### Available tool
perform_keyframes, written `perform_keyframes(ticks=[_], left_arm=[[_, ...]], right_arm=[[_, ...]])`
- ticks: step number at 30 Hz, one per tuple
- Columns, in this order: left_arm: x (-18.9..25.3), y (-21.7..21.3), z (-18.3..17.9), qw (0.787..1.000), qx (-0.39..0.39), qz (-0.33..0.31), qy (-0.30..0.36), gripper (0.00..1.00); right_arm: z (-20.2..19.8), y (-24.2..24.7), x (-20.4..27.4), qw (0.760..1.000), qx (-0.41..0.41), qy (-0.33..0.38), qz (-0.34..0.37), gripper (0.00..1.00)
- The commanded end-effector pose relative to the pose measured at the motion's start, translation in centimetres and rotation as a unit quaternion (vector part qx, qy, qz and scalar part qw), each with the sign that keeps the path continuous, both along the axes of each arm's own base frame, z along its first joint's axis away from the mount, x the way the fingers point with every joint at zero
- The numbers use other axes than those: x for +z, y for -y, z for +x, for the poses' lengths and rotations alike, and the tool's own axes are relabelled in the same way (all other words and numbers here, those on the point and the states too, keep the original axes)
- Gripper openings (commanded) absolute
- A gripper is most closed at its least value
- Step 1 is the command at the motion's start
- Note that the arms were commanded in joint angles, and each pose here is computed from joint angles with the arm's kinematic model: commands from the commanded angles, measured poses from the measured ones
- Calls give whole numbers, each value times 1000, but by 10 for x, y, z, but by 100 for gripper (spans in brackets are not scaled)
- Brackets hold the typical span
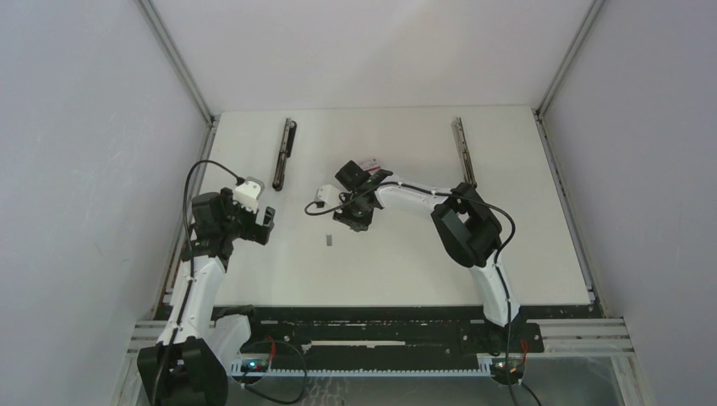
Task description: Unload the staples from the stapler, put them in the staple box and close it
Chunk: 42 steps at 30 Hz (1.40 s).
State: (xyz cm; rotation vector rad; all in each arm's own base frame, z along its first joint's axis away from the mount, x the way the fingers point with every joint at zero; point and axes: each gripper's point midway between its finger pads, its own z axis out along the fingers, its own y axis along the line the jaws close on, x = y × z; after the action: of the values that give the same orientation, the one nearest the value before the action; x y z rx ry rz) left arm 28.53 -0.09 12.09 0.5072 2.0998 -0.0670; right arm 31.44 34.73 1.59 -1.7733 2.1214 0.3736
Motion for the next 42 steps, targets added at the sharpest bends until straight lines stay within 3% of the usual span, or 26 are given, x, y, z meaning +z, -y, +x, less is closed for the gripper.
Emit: perform_keyframes(ticks=[1, 19, 26, 42], left_arm=[[9, 1, 2, 1000, -11, 0, 19, 100], [10, 6, 5, 999, -36, 0, 12, 100], [8, 9, 5, 999, -44, -7, -4, 100], [7, 12, 3, 999, -50, -10, 0, 100]], right_arm=[[-2, 3, 5, 1000, 5, -2, 7, 26], [-8, -1, 28, 996, -13, -65, 61, 22], [-1, 4, 11, 997, -36, -54, 29, 22], [-11, -6, 16, 998, -12, -40, 38, 17]])
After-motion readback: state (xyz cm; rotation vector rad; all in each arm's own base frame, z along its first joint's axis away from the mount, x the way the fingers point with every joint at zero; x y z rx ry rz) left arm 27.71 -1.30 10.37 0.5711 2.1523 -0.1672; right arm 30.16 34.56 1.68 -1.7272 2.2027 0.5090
